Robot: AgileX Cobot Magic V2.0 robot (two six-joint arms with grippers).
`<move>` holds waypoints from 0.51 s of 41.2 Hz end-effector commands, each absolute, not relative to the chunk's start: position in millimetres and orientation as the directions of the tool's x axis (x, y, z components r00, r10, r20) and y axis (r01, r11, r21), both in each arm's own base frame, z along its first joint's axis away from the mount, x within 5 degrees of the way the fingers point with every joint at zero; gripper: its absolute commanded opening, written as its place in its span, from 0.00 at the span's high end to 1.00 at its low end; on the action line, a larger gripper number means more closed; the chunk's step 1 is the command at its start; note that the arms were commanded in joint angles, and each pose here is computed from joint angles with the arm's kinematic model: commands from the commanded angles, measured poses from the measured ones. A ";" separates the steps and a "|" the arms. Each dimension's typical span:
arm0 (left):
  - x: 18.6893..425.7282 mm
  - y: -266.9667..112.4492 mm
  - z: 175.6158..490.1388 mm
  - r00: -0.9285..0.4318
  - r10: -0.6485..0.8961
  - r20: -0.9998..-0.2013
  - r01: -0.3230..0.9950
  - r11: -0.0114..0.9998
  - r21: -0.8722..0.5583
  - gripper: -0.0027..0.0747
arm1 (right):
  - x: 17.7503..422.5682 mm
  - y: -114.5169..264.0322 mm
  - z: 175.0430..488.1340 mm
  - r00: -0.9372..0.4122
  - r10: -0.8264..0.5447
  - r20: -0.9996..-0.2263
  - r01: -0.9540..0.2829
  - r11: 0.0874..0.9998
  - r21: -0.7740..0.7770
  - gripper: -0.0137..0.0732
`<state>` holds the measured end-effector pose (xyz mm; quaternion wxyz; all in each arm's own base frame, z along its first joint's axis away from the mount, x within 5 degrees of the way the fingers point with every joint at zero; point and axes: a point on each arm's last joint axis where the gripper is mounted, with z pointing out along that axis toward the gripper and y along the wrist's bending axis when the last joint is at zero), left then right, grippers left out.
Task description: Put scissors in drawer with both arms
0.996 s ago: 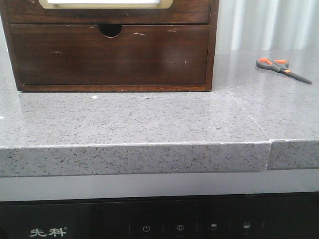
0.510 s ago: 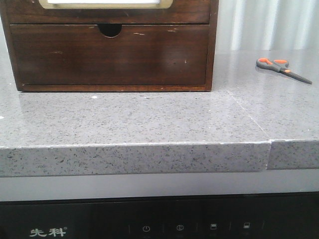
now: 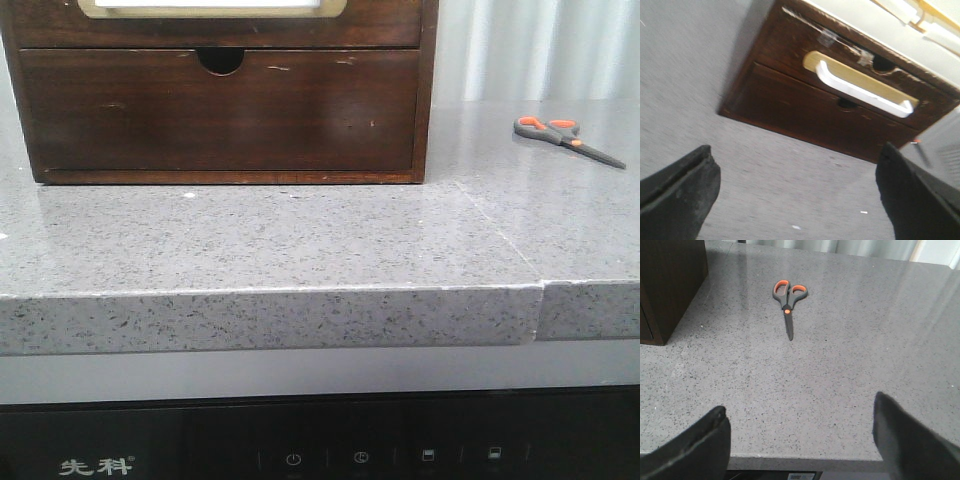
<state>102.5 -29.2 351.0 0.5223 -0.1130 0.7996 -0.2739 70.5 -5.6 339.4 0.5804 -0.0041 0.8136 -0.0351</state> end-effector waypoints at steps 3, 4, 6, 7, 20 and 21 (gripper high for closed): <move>126.6 -36.6 363.2 -0.429 -0.600 -0.675 0.141 0.694 -0.706 0.17 | 74.1 -5.5 352.7 -0.248 -0.065 -0.967 0.035 0.996 -0.076 0.15; 130.8 -38.4 362.9 -0.441 -0.611 -0.658 0.149 0.673 -0.725 0.17 | 74.1 -5.5 352.7 -0.248 -0.065 -0.967 0.035 0.996 -0.076 0.15; 138.1 -41.3 362.7 -0.458 -0.627 -0.630 0.164 0.637 -0.753 0.17 | 74.1 -5.5 352.7 -0.248 -0.065 -0.967 0.035 0.996 -0.076 0.15; 142.0 -42.9 362.6 -0.470 -0.641 -0.607 0.168 0.610 -0.774 0.17 | 74.1 -5.5 352.7 -0.248 -0.065 -0.967 0.035 0.996 -0.076 0.15; 183.6 -53.2 351.5 -0.547 -0.664 -0.509 0.213 0.478 -0.852 0.17 | 74.2 -5.5 352.8 -0.247 -0.065 -0.967 0.035 0.996 -0.076 0.15; 187.1 -54.3 350.0 -0.557 -0.663 -0.500 0.217 0.465 -0.858 0.17 | 74.2 -5.5 352.8 -0.247 -0.065 -0.967 0.035 0.996 -0.076 0.15</move>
